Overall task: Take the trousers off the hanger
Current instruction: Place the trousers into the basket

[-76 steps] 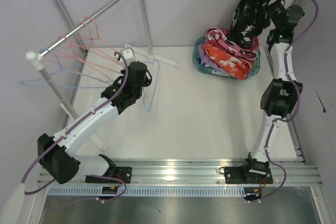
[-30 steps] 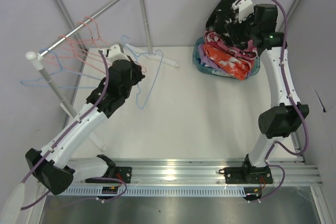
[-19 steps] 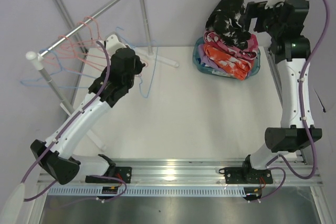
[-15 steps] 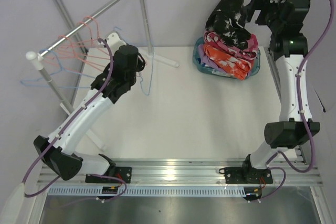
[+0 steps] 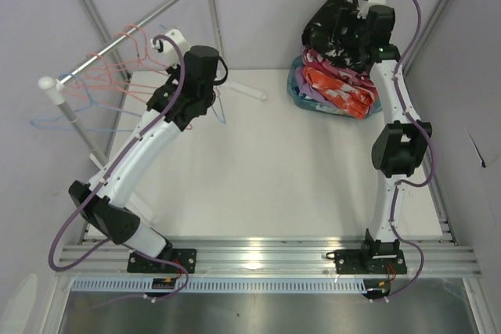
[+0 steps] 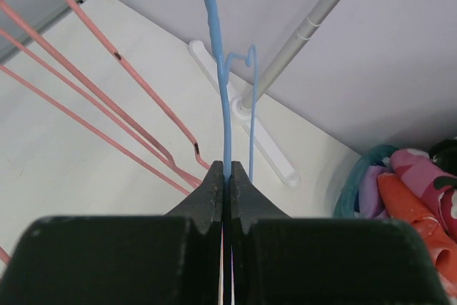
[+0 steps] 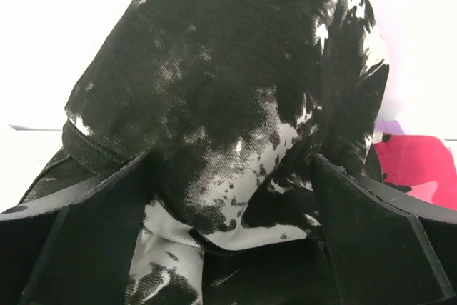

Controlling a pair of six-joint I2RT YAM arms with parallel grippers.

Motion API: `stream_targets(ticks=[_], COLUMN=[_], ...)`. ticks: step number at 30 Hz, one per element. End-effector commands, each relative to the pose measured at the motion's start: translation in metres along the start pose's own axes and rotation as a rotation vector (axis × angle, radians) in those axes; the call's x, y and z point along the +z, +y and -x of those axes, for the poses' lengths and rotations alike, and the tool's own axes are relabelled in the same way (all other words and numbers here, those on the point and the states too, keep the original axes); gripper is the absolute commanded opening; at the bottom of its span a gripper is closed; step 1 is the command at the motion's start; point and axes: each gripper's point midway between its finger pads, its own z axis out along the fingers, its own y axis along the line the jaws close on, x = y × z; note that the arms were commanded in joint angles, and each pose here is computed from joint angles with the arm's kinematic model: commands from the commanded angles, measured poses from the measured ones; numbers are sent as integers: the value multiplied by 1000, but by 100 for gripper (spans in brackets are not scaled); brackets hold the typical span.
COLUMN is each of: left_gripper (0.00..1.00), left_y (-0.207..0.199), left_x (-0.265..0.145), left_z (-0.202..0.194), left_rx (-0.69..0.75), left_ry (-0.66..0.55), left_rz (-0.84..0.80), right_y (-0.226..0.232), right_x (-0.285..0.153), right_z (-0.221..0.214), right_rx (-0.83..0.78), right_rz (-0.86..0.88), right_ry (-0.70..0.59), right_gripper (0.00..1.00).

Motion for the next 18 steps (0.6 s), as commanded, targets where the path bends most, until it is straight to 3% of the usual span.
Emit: stream_targets(ticks=[1,5,8,13,18], left_gripper=[0,0,0,0,0], left_y=[-1,-5,-8,-12,-15], left_x=[-1,12,13,24,38], left_z=[40,39,52,65,77], left_rx=[-17,34,43,111,162], left_ry=[-95,-116,-150,-219,-273], left_rz=[55,118,152,242,287], right_y=[-1,-4,-4,8,13], right_x=[-3,-11,-36,-100,-142], right_z=[7,-6,9,58,63], right_rx=[-24,-57,-69,-82,-85], right_rz=[-8,-7,-5,15,7], right_ry=[-27,36,41,-39,-62], right_gripper=[97,98,99,99,99])
